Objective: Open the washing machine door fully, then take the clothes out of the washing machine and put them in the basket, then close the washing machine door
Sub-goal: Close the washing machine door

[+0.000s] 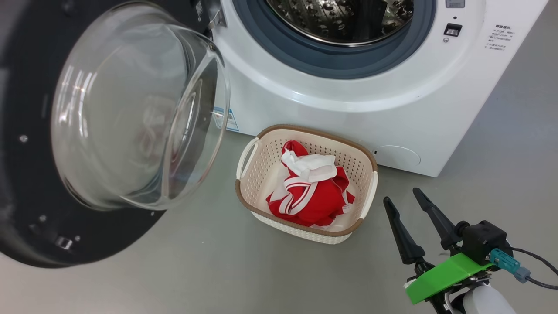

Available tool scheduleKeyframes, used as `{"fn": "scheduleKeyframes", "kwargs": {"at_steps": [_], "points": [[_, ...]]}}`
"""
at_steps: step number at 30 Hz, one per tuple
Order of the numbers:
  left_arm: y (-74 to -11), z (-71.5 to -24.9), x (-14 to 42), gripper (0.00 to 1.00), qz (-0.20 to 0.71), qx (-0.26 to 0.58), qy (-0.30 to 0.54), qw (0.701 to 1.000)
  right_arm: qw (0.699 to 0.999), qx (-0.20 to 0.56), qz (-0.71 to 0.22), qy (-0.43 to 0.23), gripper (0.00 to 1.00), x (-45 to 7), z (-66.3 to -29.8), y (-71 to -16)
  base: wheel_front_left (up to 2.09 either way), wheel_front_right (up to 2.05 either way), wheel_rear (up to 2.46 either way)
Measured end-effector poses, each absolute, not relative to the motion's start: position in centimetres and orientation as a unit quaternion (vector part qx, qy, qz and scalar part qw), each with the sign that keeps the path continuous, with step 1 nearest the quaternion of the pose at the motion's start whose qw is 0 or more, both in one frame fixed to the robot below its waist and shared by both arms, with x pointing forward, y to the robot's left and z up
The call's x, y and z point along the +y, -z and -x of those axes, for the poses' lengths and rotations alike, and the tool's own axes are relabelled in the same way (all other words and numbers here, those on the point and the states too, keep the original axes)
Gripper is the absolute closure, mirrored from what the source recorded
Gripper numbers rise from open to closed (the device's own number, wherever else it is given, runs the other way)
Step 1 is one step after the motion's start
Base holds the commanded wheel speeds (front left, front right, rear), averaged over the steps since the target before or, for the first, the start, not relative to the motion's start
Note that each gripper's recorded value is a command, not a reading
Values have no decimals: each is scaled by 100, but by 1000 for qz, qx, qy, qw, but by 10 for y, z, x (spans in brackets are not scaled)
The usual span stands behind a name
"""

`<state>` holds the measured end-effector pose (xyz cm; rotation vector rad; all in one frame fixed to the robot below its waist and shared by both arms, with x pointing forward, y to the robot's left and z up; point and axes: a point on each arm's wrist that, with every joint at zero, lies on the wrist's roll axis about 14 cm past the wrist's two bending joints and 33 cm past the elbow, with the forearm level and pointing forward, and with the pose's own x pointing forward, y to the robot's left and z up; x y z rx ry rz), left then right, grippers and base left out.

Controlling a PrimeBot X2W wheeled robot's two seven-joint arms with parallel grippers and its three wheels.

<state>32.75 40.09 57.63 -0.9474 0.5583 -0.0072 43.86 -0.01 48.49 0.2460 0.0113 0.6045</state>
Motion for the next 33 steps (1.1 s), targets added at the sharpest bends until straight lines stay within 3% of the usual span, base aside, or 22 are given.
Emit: {"fn": "scheduleKeyframes", "kwargs": {"at_steps": [33], "points": [[-584,-327,254,100,327,352,255,839,964,-13,-110,-240,0,-48,-421,-499,0,0,0]]}}
